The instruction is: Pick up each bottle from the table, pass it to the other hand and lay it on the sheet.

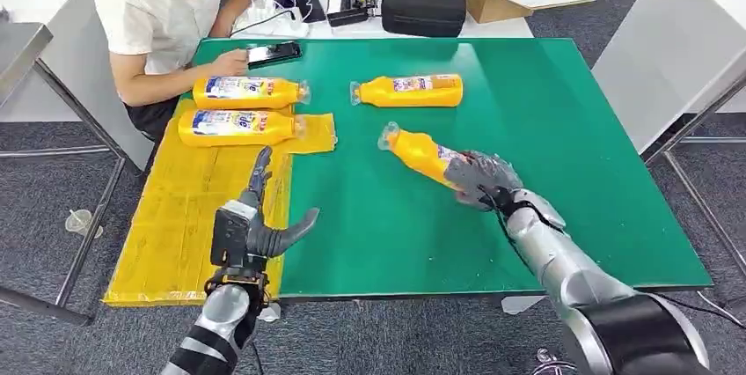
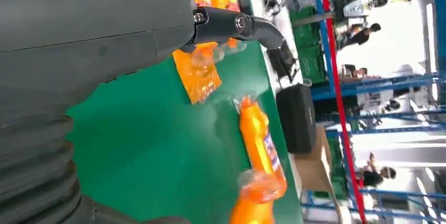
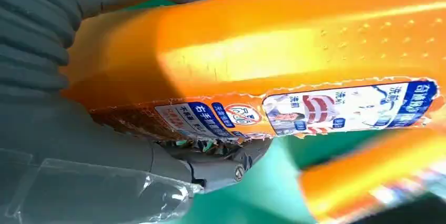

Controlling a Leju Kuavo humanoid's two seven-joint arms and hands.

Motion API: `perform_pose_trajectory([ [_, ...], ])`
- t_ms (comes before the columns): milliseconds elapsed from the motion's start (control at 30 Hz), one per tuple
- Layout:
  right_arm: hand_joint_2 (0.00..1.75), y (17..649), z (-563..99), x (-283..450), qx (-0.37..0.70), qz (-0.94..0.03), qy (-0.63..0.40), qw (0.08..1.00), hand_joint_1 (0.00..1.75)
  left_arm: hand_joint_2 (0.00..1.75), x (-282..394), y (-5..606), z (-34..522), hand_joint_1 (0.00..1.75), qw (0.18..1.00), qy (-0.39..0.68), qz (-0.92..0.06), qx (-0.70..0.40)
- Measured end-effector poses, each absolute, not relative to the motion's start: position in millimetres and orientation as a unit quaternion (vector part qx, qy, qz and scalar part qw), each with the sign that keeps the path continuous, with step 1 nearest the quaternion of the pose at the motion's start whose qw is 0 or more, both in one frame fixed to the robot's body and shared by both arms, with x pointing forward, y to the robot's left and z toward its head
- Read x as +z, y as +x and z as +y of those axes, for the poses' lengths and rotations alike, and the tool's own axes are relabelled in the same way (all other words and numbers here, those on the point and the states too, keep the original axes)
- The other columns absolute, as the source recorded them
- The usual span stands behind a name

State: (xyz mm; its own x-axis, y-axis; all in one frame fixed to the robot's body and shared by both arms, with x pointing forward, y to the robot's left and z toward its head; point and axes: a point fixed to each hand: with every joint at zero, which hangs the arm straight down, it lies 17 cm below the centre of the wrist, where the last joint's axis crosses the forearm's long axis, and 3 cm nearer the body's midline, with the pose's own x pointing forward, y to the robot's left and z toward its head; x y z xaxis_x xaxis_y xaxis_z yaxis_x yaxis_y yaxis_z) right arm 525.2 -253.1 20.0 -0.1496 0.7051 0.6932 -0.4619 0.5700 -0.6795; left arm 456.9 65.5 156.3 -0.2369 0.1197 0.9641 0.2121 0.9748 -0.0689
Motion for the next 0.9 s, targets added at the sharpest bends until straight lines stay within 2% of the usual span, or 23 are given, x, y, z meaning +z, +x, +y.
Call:
perform_pose_trajectory([
  [133,1.75,509,-179,54,0.383,-0.697,0.0,0.606,1.75,1.75,141,448,48,0.0,0.655,-0.247,-0.713,0.028],
  [200,1.75,502,-147,74,0.364,-0.723,0.018,0.587,1.75,1.75,142,446,42,0.0,0.656,-0.268,-0.704,0.035],
  [500,1.75,458,-60,156,0.297,-0.806,0.119,0.499,1.75,1.75,145,446,33,0.0,0.659,-0.291,-0.692,0.03],
  [600,1.75,450,-48,170,0.292,-0.815,0.133,0.483,1.71,1.75,145,446,31,0.0,0.66,-0.297,-0.69,0.029],
  [900,1.75,437,-23,177,0.301,-0.812,0.166,0.472,1.75,1.75,155,446,23,0.0,0.646,-0.313,-0.696,0.02],
])
